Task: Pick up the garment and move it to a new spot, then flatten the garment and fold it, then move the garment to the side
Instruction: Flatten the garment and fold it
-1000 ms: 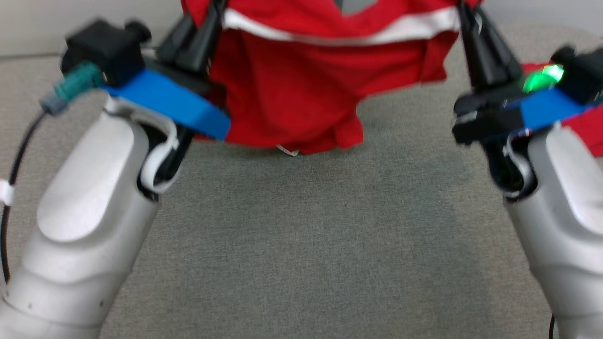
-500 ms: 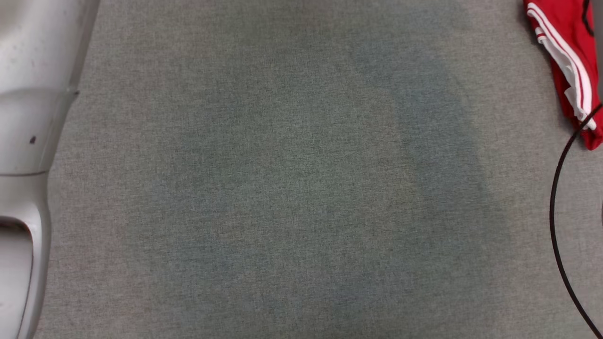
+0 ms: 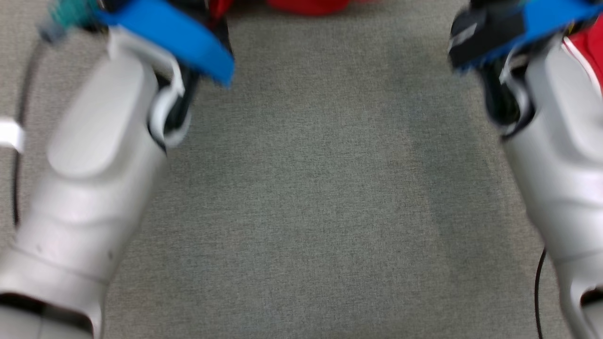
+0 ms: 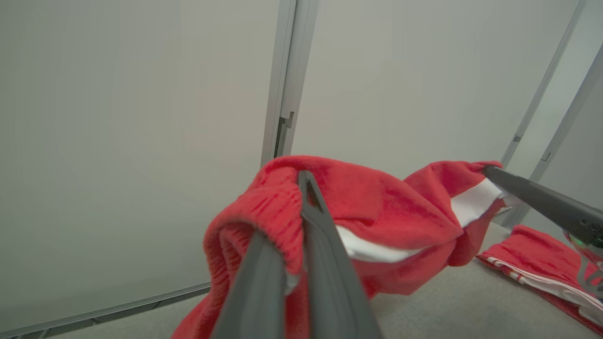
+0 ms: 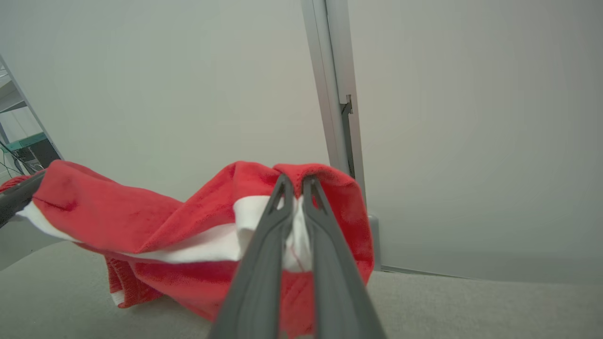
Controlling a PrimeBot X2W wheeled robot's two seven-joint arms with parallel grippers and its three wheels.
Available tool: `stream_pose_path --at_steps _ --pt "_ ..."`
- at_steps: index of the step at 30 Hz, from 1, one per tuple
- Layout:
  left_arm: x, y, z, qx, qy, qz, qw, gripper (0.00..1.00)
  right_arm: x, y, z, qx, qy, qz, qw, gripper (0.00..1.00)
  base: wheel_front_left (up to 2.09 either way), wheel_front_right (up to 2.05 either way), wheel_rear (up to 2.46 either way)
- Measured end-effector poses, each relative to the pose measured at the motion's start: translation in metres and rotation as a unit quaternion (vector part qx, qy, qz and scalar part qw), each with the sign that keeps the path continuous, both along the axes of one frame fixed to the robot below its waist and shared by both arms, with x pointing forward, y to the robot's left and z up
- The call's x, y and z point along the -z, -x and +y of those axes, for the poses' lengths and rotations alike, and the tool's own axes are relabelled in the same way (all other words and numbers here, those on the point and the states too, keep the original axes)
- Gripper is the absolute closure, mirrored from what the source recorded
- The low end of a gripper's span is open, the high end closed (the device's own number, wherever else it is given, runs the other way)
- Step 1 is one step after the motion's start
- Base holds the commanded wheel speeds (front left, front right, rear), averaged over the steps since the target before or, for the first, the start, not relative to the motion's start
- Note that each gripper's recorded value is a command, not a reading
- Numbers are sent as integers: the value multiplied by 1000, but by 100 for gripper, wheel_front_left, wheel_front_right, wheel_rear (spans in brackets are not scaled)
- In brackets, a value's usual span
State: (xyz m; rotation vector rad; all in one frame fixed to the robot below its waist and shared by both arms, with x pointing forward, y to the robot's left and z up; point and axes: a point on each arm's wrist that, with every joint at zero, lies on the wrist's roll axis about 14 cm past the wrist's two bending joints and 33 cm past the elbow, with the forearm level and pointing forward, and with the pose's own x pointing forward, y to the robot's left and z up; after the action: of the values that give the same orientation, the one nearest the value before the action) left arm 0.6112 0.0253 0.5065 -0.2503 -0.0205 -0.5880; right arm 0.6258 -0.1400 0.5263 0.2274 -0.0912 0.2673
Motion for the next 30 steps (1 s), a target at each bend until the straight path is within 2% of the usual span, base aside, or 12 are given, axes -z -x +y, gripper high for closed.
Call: stream_pose_path --at_steps 4,12,19,30 --pt "29 39 8 -5 -1 33 999 100 37 36 5 -13 8 39 999 100 0 0 0" --pt "60 126 31 -19 -15 76 997 100 70 117 14 -37 10 87 995 100 0 0 0" --pt "78 198 35 -17 -15 121 992 100 80 180 11 -39 -6 114 993 100 0 0 0" --pt "83 272 36 -37 9 156 987 100 97 258 -1 -1 -63 156 986 100 0 0 0"
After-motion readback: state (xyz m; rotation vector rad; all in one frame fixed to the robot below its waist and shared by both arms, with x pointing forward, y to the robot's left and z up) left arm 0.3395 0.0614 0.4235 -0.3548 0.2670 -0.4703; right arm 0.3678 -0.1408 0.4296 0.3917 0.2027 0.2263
